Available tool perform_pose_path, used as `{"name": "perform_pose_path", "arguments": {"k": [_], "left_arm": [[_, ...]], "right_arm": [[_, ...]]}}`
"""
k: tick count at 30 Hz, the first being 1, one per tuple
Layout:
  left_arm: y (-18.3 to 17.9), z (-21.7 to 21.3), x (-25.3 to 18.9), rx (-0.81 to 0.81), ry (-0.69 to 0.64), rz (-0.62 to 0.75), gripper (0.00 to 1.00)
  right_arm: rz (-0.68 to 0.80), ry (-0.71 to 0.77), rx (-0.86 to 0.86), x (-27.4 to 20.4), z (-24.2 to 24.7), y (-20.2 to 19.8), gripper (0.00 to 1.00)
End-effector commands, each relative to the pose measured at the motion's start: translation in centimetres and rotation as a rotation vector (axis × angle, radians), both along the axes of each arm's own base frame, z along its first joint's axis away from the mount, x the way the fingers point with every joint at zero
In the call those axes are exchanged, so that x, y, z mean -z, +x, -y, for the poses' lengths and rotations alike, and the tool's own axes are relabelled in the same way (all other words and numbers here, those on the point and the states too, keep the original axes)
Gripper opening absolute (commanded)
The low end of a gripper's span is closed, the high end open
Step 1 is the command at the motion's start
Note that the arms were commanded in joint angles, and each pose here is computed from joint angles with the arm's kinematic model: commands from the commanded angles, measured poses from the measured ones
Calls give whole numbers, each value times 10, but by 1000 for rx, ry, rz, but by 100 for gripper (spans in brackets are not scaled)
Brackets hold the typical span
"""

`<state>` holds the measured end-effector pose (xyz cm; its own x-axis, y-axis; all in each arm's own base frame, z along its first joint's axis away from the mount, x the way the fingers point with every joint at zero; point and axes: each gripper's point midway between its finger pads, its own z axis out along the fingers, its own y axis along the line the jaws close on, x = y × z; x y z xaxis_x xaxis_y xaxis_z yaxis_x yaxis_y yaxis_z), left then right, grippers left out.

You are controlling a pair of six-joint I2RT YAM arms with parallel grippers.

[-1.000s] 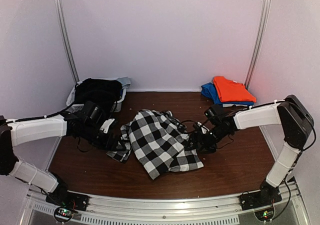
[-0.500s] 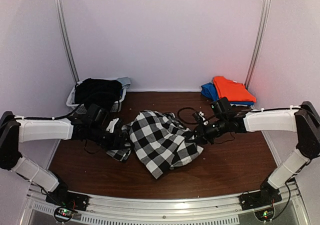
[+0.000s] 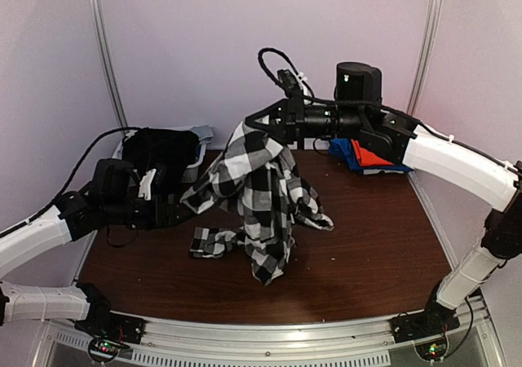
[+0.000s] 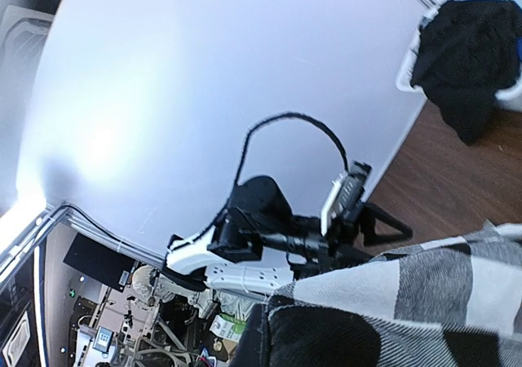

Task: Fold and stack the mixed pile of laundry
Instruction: Adjust the crumpled shirt at the center of the board.

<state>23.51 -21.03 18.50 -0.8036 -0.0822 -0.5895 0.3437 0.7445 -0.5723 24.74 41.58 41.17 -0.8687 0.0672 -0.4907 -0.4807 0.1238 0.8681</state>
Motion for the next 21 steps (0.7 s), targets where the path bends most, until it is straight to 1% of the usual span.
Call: {"name": "perform_pose_path", "arguments": {"k": [1,2,4,5,6,7,8,9,11,12,13,16,19,21], "left_arm": [[-5,-15,-2,-60,19,-12,98],[-5,-16,-1,-61,23,-14,98],[-4,-14,-1,-55,21,-17,97],[-3,-13,-1,-61,19,-19,97],[-1,-12,0,-65,20,-27,96],[1,-10,-2,-68,16,-30,95],[3,-6,-2,-65,17,-35,95],[5,-2,-3,-60,21,-30,95],[8,5,3,-44,52,-30,95],[10,10,7,-28,77,-37,95],[11,14,10,-15,113,-40,95],[9,45,23,72,199,-49,94],[2,89,37,193,263,-59,91],[-8,127,34,295,312,-19,90]], "right_arm": [[103,97,83,-61,5,32,0],[96,90,96,-60,17,41,0],[48,63,148,-42,53,61,0],[19,39,200,-27,83,74,0],[-24,-5,248,-6,108,82,4],[-82,-66,282,23,132,84,18],[-146,-150,300,68,154,82,36],[-178,-232,318,101,175,78,43],[-239,-452,350,172,219,60,54],[-258,-561,369,197,240,50,58],[-274,-633,368,213,254,37,59],[-214,-695,374,221,265,28,60],[-197,-622,313,219,248,26,60],[-190,-598,263,223,234,23,60]]}}
